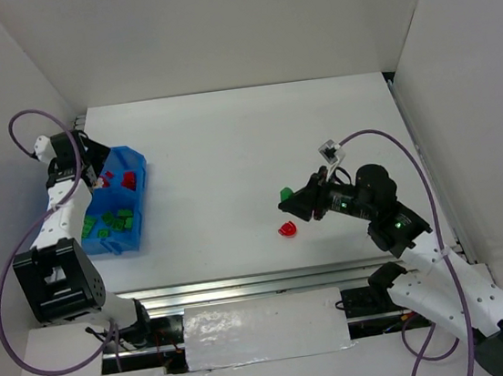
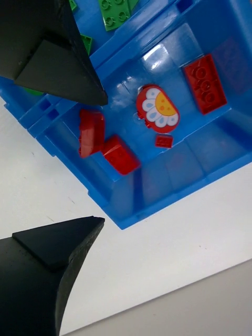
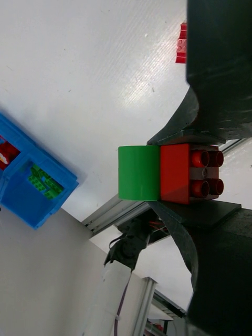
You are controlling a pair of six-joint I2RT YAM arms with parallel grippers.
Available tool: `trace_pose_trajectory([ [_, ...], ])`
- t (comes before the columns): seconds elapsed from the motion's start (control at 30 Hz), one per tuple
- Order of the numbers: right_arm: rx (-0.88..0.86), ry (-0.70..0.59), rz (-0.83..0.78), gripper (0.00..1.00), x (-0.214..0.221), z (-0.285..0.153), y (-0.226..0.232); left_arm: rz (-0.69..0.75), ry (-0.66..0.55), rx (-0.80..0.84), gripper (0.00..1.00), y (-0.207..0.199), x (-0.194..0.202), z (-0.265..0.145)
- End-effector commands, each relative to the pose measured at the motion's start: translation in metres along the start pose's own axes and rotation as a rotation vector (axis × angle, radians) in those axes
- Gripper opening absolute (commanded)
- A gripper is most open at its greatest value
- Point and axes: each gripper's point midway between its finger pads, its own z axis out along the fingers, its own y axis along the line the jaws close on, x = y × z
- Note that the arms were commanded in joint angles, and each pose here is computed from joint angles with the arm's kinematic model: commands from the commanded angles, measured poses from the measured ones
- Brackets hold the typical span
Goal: Sort the legos into containers by color
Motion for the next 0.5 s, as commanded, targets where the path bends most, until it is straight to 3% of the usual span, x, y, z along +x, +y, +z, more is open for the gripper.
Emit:
trace_pose_trajectory([
  [0.0, -0.045, -0.019, -0.036, 0.0, -0.014, -0.002, 0.015, -0.033, -0.092, 0.126, 0.99, -0.028, -0.035, -0.021],
  [0.13, -0.061, 0.0, -0.016, 0.0, -0.013, 0.002, 0.017, -0.008, -0.117, 0.27, 1.0, -0.054, -0.044, -0.057],
  [0.17, -0.07, 0.006, -0.01, 0.0, -0.011, 0.003, 0.017, 0.024, -0.07, 0.358, 0.99, -0.067, -0.031, -0.07],
  [0.23, -0.169, 0.041, -0.01, 0.0, -0.006, 0.002, 0.032, 0.13, -0.067, 0.617, 1.0, -0.113, -0.013, -0.127],
  [0.27, -0.226, 0.046, -0.02, 0.0, -0.007, 0.001, 0.042, 0.184, -0.006, 0.74, 1.0, -0.123, 0.017, -0.144],
  [0.3, -0.33, 0.074, -0.034, 0.0, -0.005, -0.004, 0.06, 0.266, 0.115, 0.992, 1.0, -0.147, 0.06, -0.203],
  [0.37, -0.429, 0.113, -0.05, 0.0, -0.002, -0.01, 0.075, 0.35, 0.201, 1.294, 1.0, -0.159, 0.107, -0.262],
  [0.4, -0.488, 0.115, -0.076, 0.0, -0.004, -0.015, 0.085, 0.419, 0.331, 1.522, 1.0, -0.156, 0.144, -0.322],
  [0.47, -0.579, 0.142, -0.108, 0.0, 0.0, -0.026, 0.099, 0.475, 0.381, 1.731, 0.99, -0.146, 0.171, -0.375],
])
